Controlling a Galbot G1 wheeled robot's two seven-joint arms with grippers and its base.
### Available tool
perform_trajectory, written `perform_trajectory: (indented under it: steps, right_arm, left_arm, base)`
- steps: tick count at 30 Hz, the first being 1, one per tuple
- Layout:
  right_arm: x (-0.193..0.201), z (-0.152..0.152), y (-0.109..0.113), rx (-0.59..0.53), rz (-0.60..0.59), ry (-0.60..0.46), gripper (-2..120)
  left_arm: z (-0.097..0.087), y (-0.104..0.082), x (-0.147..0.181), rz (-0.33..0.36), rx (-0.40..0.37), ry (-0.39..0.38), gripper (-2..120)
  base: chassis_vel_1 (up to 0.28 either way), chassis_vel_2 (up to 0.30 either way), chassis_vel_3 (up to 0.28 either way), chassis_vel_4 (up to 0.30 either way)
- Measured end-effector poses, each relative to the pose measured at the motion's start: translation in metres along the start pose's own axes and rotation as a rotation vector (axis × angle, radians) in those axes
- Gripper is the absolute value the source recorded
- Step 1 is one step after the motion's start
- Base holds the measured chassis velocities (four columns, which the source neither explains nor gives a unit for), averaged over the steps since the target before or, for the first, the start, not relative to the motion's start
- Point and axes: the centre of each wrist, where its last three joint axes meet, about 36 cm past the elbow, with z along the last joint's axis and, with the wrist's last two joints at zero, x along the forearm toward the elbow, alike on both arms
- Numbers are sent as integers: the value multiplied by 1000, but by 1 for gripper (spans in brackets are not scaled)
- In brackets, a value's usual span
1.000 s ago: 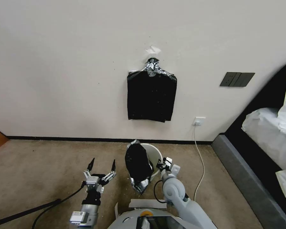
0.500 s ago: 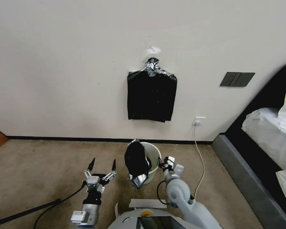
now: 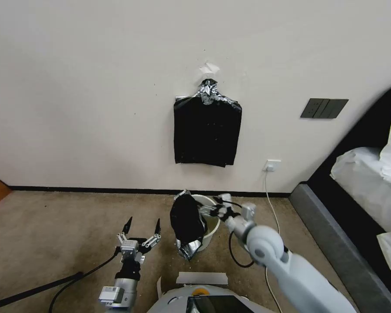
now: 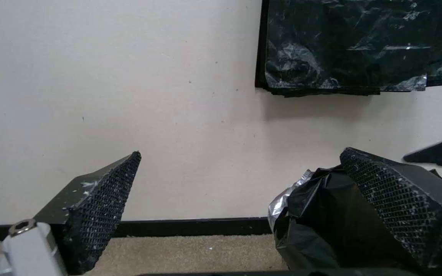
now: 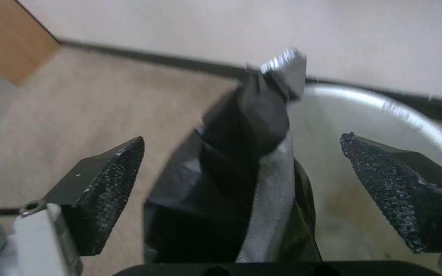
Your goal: Place a trash bag onto the trash bin.
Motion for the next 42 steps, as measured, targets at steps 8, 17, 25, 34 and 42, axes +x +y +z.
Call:
perform_trajectory:
  steps: [8, 17, 25, 34, 42]
  right_arm:
    - [-18, -5, -6, 12, 60, 76, 61]
    - [-26, -4, -9, 18, 66, 93, 31]
    - [-32, -9, -7, 33, 77, 90, 0]
    - [-31, -9, -5, 60, 93, 68, 0]
    - [-38, -16, -2, 91, 88, 64, 0]
  left_arm:
    - [-4, -2, -6, -18, -4, 30, 100]
    - [-5, -9, -13, -4, 2, 51, 100]
    - [-12, -16, -34, 33, 1, 148, 100]
    - [-11, -27, -81, 56, 39, 298, 100]
    - [-5, -44, -113, -18, 69, 446, 100]
  base:
    - [0, 0, 0, 0]
    - [0, 0, 0, 0]
    - [0, 0, 0, 0]
    - [0, 0, 0, 0]
    - [0, 0, 0, 0]
